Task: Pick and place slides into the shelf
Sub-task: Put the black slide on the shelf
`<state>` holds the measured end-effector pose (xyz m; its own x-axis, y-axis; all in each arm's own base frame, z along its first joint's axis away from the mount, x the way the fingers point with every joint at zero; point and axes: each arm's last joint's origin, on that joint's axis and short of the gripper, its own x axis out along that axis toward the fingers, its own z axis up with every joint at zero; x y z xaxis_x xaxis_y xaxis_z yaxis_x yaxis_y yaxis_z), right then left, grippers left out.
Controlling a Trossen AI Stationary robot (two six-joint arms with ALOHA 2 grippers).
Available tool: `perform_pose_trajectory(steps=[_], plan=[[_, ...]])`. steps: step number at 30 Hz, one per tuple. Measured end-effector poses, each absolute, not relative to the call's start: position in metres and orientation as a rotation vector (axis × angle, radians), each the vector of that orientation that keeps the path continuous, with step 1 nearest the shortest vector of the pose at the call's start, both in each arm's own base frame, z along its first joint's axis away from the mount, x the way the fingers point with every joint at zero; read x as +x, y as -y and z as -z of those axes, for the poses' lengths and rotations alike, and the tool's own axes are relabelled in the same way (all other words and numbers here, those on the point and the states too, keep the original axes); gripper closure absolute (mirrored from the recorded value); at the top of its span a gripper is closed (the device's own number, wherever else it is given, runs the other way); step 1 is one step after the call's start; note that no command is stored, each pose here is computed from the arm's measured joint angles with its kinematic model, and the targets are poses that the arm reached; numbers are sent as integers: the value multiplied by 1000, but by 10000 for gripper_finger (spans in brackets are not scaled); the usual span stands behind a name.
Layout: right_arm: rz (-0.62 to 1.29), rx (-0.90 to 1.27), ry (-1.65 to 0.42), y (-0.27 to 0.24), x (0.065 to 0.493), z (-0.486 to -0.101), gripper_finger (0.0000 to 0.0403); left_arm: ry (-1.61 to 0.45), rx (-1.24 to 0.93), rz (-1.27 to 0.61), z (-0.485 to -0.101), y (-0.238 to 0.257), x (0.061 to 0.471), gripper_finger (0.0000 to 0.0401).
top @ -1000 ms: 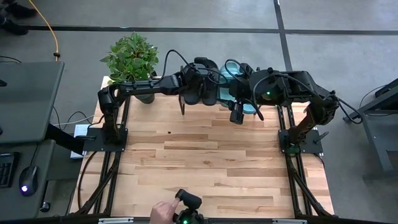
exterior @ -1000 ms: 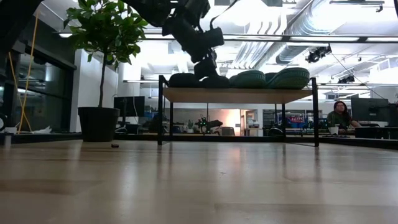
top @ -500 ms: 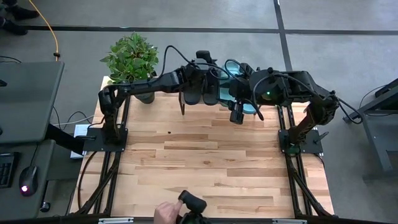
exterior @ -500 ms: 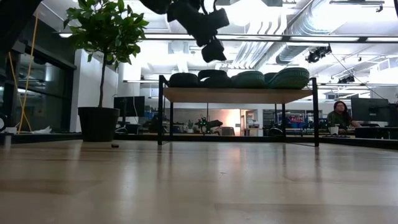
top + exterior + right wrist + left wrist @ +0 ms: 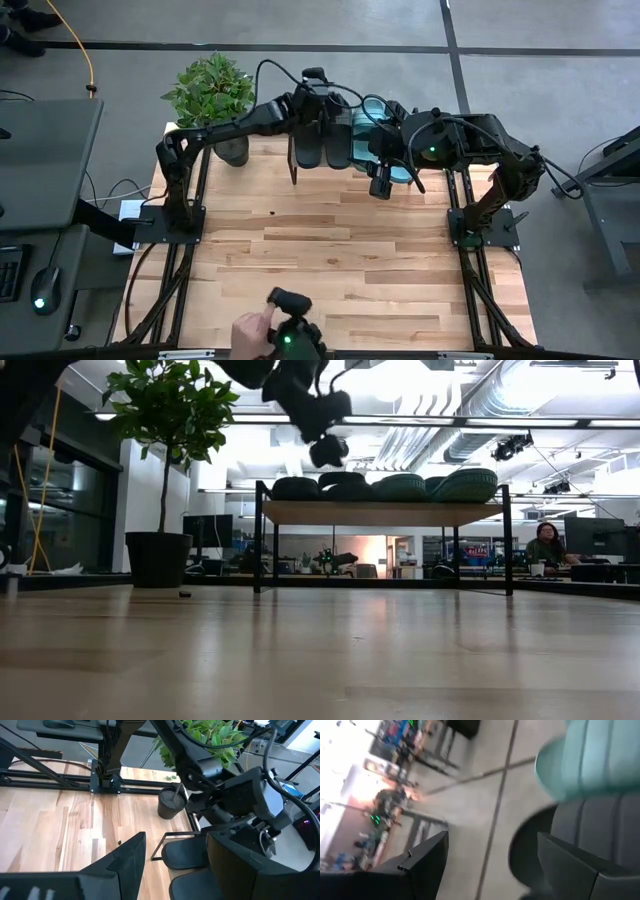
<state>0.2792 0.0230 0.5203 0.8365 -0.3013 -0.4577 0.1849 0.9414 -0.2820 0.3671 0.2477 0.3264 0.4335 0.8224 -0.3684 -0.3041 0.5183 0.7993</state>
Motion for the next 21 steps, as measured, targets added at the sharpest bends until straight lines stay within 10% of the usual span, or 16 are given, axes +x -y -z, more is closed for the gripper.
perform_pose_trajectory(steps=[21], plan=[[259,-221,-511,-23,279,-521,201,-904,536,-638,-292,-268,359,114]])
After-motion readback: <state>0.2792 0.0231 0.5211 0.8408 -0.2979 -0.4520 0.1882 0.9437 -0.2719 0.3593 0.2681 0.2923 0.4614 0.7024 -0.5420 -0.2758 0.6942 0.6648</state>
